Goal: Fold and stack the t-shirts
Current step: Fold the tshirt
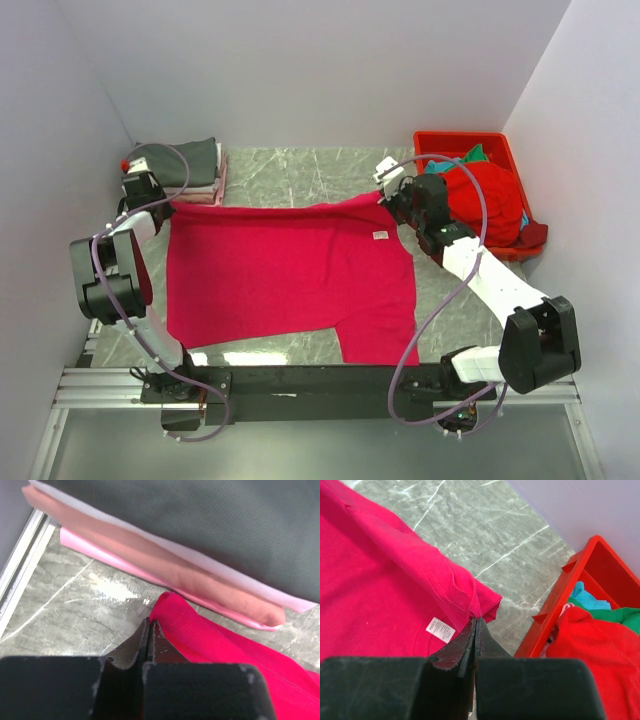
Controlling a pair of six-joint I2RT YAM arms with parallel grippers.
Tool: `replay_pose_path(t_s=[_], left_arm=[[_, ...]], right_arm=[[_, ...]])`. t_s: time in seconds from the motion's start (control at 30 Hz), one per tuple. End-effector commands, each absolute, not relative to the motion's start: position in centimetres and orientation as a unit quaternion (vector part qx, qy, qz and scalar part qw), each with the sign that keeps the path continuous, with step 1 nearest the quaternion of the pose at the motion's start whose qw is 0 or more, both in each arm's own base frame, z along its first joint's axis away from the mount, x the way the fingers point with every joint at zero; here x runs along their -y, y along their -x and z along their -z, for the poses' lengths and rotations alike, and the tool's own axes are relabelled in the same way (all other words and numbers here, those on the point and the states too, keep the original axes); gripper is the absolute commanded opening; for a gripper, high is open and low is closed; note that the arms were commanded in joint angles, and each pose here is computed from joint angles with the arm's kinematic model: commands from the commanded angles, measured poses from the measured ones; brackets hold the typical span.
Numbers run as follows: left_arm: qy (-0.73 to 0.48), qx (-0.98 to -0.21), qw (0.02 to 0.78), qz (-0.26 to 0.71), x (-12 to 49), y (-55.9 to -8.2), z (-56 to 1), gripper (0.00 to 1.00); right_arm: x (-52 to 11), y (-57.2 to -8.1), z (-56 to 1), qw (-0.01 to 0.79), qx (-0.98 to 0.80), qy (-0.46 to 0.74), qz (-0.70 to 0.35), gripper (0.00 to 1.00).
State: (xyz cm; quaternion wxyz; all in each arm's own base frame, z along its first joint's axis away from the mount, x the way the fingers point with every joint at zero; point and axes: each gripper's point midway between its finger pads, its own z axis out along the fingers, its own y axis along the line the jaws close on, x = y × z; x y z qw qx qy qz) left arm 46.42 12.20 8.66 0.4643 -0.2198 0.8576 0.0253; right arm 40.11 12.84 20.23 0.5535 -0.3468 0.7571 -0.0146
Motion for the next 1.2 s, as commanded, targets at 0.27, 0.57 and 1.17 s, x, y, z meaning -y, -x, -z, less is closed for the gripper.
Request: replay_pose_path(t_s=[0.27, 0.57, 1.17], left_arm=[[0.224, -0.868, 0.441, -0.043, -12.9, -45.5, -7.3, 0.01], [0.233, -0.875, 0.422, -0.040, -12.6, -44.7, -6.8, 0.02], [0.239, -0.885, 0.398, -0.042, -12.3, -43.0, -6.0, 0.12]], right_arm=[[-12.2, -39.4, -20.9, 0.568, -0.750, 0.340, 0.015, 0.00], [-12.0, -39.0, -20.2, 0.561, -0.753, 0.344, 0.018, 0.00], [-11.9, -38.0, -19.0, 0.549, -0.757, 0.355, 0.011, 0.00]])
